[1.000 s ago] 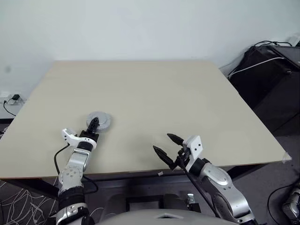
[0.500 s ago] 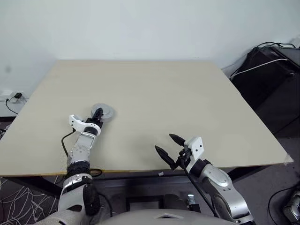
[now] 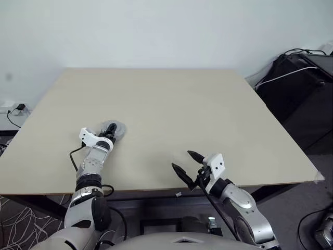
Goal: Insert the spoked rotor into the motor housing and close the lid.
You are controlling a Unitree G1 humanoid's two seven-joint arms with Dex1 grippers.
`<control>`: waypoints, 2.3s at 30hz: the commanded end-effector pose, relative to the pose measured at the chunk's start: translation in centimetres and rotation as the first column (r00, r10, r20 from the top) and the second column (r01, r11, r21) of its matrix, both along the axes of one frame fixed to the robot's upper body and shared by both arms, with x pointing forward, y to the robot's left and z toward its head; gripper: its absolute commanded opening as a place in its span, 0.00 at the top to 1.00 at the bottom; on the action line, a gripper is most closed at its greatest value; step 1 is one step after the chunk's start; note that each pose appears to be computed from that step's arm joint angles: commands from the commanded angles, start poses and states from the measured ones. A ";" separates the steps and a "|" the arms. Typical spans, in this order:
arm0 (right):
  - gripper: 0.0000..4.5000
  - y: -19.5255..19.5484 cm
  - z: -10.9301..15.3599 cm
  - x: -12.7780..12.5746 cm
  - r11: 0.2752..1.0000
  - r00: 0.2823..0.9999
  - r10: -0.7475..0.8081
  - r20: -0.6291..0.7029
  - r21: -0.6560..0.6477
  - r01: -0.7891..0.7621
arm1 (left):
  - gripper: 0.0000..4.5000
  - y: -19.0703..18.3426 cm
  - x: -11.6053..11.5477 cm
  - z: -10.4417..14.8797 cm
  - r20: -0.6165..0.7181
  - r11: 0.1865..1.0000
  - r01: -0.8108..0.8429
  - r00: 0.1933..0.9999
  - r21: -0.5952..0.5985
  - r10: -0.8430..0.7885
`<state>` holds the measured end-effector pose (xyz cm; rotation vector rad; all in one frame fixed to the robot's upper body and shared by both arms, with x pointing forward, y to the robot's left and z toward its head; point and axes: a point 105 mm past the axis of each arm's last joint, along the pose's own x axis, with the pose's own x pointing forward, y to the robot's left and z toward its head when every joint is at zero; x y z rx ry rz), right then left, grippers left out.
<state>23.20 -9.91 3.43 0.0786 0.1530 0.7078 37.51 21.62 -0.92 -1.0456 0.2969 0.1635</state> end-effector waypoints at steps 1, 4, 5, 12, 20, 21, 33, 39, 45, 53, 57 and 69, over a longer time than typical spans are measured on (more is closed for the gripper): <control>0.00 -0.2 0.8 0.5 1.000 0.999 -0.010 0.035 0.005 0.010 | 0.01 0.4 -0.1 0.5 0.006 1.000 0.004 1.000 0.029 -0.004; 0.00 -0.2 0.7 0.5 1.000 0.999 -0.013 0.030 0.005 0.013 | 0.01 0.7 -0.6 0.3 -0.006 0.999 0.002 1.000 0.035 -0.002; 0.00 -0.2 0.7 0.5 1.000 1.000 -0.013 0.028 0.004 0.013 | 0.01 0.9 -0.8 0.2 -0.010 0.999 0.001 1.000 0.037 -0.001; 0.00 -0.1 0.6 0.7 1.000 1.000 -0.014 0.022 0.006 0.014 | 0.01 0.8 -2.2 0.2 -0.025 0.999 0.006 1.000 0.032 -0.005; 0.00 0.0 0.7 0.8 1.000 1.000 -0.017 0.013 0.011 0.017 | 0.01 0.1 -4.8 -0.2 -0.054 1.000 0.015 0.998 0.010 -0.015; 0.00 0.0 0.7 0.8 1.000 1.000 -0.017 0.012 0.012 0.017 | 0.01 0.0 -5.2 -0.4 -0.061 1.000 0.026 0.998 0.013 -0.025; 0.00 0.4 0.6 0.8 1.000 1.000 -0.002 -0.009 0.014 0.002 | 0.01 -2.1 -10.2 -0.5 -0.136 0.844 0.458 0.889 0.278 -0.437; 0.00 0.3 0.6 0.7 1.000 1.000 -0.003 -0.017 0.014 0.003 | 0.01 -3.4 -13.4 -1.4 -0.249 0.603 0.650 0.748 0.463 -0.615; 0.00 0.1 1.0 0.5 0.999 0.999 -0.035 0.015 0.015 0.035 | 0.01 -6.5 -14.9 0.6 -0.159 0.386 0.556 0.697 0.736 -0.700; 0.00 -1.6 0.8 0.2 0.979 0.971 -0.176 0.164 -0.077 0.190 | 0.01 -8.9 -14.4 4.9 0.145 0.355 0.102 0.784 0.929 -0.604; 0.00 -2.0 0.7 -0.1 0.970 0.959 -0.204 0.198 -0.089 0.224 | 0.01 -9.0 -14.8 4.6 0.172 0.350 0.049 0.802 0.935 -0.572; 0.00 -0.7 3.1 0.1 0.965 0.949 -0.238 0.208 -0.058 0.255 | 0.01 -8.5 -14.7 5.2 0.233 0.376 -0.024 0.821 0.926 -0.522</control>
